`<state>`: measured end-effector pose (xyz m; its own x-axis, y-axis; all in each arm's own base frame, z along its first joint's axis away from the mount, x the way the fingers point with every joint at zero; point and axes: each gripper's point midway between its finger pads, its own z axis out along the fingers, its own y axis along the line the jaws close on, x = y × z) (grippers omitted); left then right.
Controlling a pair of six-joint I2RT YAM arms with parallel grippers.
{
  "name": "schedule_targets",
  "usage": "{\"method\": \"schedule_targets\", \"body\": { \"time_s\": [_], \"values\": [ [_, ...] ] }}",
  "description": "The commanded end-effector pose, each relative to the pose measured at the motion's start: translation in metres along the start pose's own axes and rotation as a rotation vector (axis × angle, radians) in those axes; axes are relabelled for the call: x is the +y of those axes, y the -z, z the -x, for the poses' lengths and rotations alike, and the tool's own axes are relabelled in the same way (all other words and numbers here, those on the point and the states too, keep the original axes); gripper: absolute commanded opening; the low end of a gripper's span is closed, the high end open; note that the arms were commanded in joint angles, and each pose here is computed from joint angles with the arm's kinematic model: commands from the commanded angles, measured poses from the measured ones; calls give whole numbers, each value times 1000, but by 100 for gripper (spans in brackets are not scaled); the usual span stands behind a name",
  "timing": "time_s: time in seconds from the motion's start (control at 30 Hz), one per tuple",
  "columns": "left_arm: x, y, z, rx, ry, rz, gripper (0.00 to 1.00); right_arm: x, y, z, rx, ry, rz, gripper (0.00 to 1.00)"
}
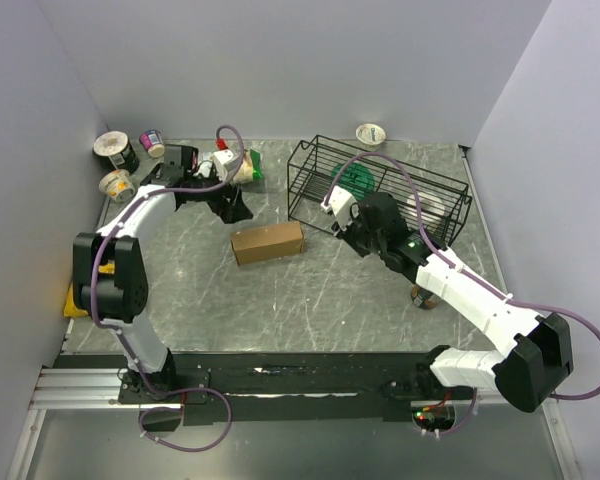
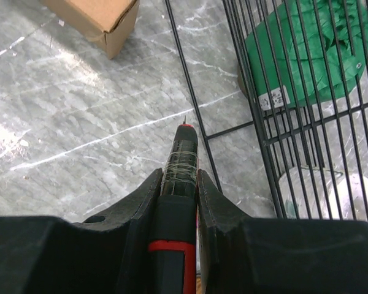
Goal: Unpack the express box
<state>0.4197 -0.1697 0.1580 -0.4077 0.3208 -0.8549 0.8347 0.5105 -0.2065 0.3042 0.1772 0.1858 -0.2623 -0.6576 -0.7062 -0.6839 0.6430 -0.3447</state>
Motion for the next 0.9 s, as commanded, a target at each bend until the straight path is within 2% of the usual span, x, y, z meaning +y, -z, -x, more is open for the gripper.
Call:
{"method": "schedule_targets", "body": {
  "time_s": [0.0,0.17,0.47,0.67,0.87],
  "values": [
    [-42,2,-2,-3,-176,-136,97,-10,9,28,-115,-16,-43,0],
    [-66,-8,-20,78,-301,-168,96,-7,14,24,-126,-24,-41,0],
    [-86,-32,-26,152,-298,-211,96,-2,21,11,-133,-39,-41,0],
    [-73,-47,-40,225,-354,-101,96,0,25,4,-138,-48,-44,0],
    [-63,-53,-37,211,-387,-30,97,1,27,-1,-137,-54,-47,0]
  ]
}}
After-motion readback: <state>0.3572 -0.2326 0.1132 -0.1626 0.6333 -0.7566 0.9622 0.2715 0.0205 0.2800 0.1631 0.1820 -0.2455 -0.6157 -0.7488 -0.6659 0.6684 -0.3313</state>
